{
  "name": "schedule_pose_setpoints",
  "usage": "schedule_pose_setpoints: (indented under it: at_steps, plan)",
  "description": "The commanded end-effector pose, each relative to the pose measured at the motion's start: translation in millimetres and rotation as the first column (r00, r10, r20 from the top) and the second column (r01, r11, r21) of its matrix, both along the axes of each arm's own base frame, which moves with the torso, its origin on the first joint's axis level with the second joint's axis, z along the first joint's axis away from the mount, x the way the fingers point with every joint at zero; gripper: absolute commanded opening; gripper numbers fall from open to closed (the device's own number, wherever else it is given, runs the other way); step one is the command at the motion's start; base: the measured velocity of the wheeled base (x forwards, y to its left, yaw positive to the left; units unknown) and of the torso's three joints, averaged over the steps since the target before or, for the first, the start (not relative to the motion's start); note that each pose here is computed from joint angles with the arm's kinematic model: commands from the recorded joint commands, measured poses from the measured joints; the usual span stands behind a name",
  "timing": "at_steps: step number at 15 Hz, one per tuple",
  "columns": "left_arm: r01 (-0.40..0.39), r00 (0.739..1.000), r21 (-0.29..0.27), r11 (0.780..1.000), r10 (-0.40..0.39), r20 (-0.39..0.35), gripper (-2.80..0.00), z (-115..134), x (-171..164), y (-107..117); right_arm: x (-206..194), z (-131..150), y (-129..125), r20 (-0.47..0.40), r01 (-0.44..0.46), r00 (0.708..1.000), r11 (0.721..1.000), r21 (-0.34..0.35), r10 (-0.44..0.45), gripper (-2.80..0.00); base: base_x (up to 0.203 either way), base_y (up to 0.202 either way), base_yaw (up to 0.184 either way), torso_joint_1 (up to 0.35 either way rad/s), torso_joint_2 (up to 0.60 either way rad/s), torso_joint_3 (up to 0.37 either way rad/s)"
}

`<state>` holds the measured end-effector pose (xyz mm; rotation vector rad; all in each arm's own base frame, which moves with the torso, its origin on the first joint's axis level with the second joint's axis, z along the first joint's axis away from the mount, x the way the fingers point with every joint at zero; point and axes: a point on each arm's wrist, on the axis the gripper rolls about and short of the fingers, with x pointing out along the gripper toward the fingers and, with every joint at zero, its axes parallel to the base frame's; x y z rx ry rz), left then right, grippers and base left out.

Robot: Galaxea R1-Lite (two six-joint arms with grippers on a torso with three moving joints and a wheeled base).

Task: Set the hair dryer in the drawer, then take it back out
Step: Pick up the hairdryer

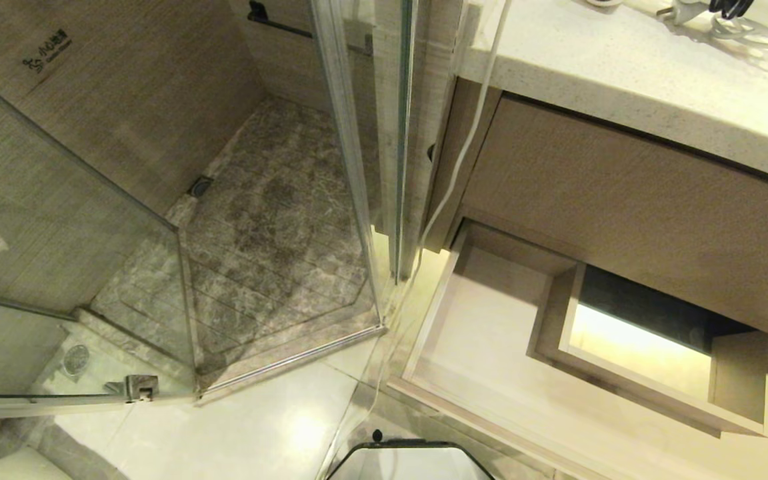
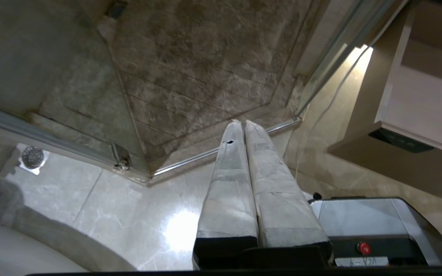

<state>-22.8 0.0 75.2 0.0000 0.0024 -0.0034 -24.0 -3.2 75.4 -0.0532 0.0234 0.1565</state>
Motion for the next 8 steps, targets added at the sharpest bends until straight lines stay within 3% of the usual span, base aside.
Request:
schedule_pose_setpoints:
  at_steps: [1, 8]
  plan:
    - [0.0, 1.0, 0.0, 1.0, 0.0, -0.001, -2.8, -0.1, 0.0, 0.0, -2.9, -0.9, -0.4, 0.04, -0.002, 0.999, 1.0, 0.005, 0.002, -2.8, 0.0, 0.0, 0.0, 0.0, 0.0, 0.0]
    - [0.001, 1.0, 0.0, 1.0, -0.001, -0.001, -2.8, -0.2, 0.0, 0.0, -2.9, -1.0, -0.4, 0.038, -0.001, 0.999, 1.0, 0.004, 0.001, -2.8, 0.0, 0.0, 0.0, 0.0, 0.0, 0.0]
